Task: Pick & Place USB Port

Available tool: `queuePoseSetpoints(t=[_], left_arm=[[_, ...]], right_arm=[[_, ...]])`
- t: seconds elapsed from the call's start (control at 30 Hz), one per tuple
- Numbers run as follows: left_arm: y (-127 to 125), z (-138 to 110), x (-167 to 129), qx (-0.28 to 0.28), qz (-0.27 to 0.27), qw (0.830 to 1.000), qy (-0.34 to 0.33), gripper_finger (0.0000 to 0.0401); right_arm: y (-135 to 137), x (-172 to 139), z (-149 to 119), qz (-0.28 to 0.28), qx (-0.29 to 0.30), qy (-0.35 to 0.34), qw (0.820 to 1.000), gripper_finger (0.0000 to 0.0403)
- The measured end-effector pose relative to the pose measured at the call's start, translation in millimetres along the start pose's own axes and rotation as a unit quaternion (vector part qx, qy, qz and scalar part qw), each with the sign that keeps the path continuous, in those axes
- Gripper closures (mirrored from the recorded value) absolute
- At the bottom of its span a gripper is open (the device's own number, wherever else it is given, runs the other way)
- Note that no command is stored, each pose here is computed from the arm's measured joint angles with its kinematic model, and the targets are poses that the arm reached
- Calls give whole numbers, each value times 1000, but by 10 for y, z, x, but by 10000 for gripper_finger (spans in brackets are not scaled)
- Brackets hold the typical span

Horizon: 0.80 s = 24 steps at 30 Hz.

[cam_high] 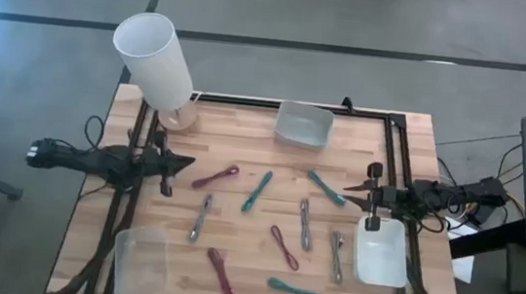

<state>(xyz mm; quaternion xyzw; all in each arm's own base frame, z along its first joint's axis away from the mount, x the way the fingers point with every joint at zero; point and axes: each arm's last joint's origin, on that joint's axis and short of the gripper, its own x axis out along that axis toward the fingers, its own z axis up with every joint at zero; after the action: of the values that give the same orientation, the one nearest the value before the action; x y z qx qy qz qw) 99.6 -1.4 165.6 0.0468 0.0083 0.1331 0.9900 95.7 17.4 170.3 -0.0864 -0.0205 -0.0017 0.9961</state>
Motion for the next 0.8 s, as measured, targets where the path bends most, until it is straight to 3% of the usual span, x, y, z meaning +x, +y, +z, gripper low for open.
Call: queuePoseSetpoints(t=[0.47, 0.8], left_arm=[[0, 0, 0, 0, 0, 1000, 0, 389], [0, 0, 0, 0, 0, 1000, 0, 389]], right_arm=[[0, 0, 0, 0, 0, 0, 1000, 335], [0, 0, -1, 0, 0, 0, 1000, 322]])
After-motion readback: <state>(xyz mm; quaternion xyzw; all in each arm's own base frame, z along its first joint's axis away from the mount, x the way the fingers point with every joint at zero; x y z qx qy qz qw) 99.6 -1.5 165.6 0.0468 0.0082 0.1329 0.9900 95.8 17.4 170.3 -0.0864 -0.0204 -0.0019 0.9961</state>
